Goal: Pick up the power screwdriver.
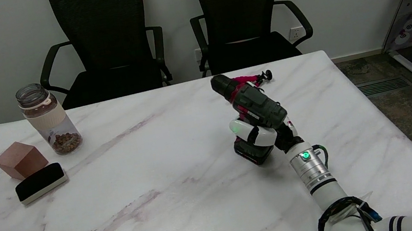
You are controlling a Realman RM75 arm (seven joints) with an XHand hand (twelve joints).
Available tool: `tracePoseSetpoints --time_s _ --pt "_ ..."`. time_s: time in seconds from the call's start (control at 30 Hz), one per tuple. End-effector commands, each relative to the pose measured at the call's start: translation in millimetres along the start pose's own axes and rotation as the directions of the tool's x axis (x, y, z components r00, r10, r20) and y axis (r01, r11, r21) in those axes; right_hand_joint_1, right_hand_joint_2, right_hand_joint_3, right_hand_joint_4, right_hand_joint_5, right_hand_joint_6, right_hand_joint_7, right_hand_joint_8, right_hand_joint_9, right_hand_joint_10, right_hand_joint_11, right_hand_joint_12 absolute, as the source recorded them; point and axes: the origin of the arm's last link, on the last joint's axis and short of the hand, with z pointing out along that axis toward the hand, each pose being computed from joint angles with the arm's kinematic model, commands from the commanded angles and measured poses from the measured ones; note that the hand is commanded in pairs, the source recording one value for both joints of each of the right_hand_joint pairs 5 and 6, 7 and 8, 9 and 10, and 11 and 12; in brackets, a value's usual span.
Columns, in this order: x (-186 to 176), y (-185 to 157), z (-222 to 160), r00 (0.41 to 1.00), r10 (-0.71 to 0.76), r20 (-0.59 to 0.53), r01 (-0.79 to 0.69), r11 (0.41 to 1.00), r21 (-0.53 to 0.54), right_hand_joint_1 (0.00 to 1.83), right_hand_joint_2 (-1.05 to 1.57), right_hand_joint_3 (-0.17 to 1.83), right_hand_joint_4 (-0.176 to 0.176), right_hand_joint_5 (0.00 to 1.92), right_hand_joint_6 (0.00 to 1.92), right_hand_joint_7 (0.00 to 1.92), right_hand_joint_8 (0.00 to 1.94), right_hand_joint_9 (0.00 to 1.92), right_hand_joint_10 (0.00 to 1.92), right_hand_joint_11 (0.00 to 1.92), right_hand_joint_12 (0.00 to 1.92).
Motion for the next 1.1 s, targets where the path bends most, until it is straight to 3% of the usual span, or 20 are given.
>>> tracePoseSetpoints --time_s 0.03,0.5,0.63,0.73,0.8,0.83,1.1 --pt "1 3 0 1.000 0.008 -0.012 -0.008 1.000 -0.015 0.91 0.46 0.75 -0.030 0.00 0.00 0.00 0.00 1.15 1.15 1.86 1.86" --pt "4 1 5 1.000 0.003 -0.020 -0.003 1.000 -0.006 0.92 0.46 0.84 -0.038 0.06 0.06 0.06 0.06 1.60 1.60 1.92 1.92" --pt "5 -2 7 1.000 0.010 -0.027 -0.010 1.000 0.008 0.91 0.46 0.85 -0.050 0.16 0.16 0.16 0.16 1.72 1.72 1.92 1.92" --pt "6 -5 10 0.999 0.015 -0.032 -0.014 1.000 0.021 0.91 0.49 0.84 -0.068 0.32 0.32 0.32 0.32 1.76 1.76 1.92 1.92" --pt "5 -7 13 0.999 0.017 -0.032 -0.016 0.999 0.030 0.91 0.60 0.78 -0.065 0.78 0.78 0.78 0.78 1.78 1.78 1.92 1.92" --pt "5 -9 15 0.999 0.020 -0.032 -0.019 0.999 0.036 0.91 0.64 0.76 -0.057 0.90 0.90 0.90 0.90 1.79 1.79 1.92 1.92" --pt "3 -17 23 0.999 0.039 -0.025 -0.037 0.997 0.065 0.91 0.69 0.77 -0.041 1.01 1.01 1.01 1.01 1.81 1.81 1.92 1.92"
